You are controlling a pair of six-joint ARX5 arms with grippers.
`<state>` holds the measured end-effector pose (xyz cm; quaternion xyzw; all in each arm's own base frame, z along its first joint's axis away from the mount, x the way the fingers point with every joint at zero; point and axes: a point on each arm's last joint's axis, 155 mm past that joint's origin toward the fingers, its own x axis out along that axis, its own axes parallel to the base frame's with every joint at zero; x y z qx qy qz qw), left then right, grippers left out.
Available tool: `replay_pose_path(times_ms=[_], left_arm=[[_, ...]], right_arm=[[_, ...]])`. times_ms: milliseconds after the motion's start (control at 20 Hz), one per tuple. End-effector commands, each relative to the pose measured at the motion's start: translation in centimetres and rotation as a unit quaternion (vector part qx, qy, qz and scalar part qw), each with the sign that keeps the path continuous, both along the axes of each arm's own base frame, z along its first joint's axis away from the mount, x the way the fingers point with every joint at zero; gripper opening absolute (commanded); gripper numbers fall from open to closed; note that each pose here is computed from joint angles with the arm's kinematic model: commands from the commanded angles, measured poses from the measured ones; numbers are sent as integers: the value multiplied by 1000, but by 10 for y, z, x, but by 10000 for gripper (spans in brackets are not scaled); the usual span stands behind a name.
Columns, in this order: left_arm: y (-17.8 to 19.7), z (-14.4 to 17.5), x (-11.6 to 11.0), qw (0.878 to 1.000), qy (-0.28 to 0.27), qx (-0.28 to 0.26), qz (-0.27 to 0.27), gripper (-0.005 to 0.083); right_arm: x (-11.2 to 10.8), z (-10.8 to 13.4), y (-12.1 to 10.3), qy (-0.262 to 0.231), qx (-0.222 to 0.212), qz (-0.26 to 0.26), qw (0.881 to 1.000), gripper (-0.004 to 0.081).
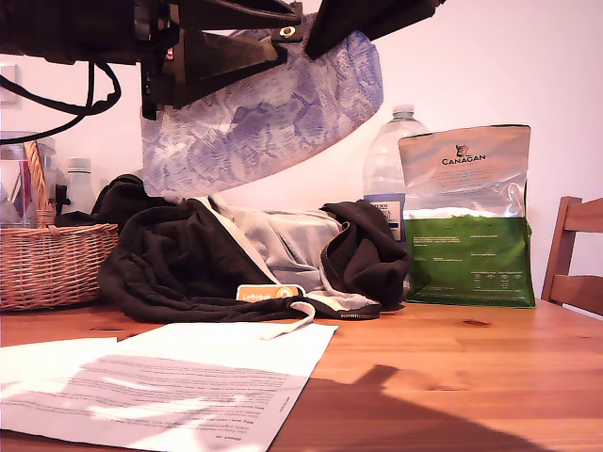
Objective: Open the zipper in the zip bag in front of you
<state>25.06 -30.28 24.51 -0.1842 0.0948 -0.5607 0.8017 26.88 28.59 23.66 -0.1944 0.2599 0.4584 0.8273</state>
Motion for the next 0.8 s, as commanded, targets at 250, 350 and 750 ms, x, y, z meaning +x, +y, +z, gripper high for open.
replay_pose_path(times_ms=[250,350,750], left_arm=[[-4,7,-2,1000,-7,-7,-7,-22],[-4,7,-2,1000,-6,-7,-7,-22],[-5,-4,-4,1000,22,4,-13,-22]], right_arm=[[-4,-8,5,5,-4,7,1000,-10],[-2,-10,2,2,-13,1,1000,-10],[16,-22,-27,-73,-120,-6,990,-10]])
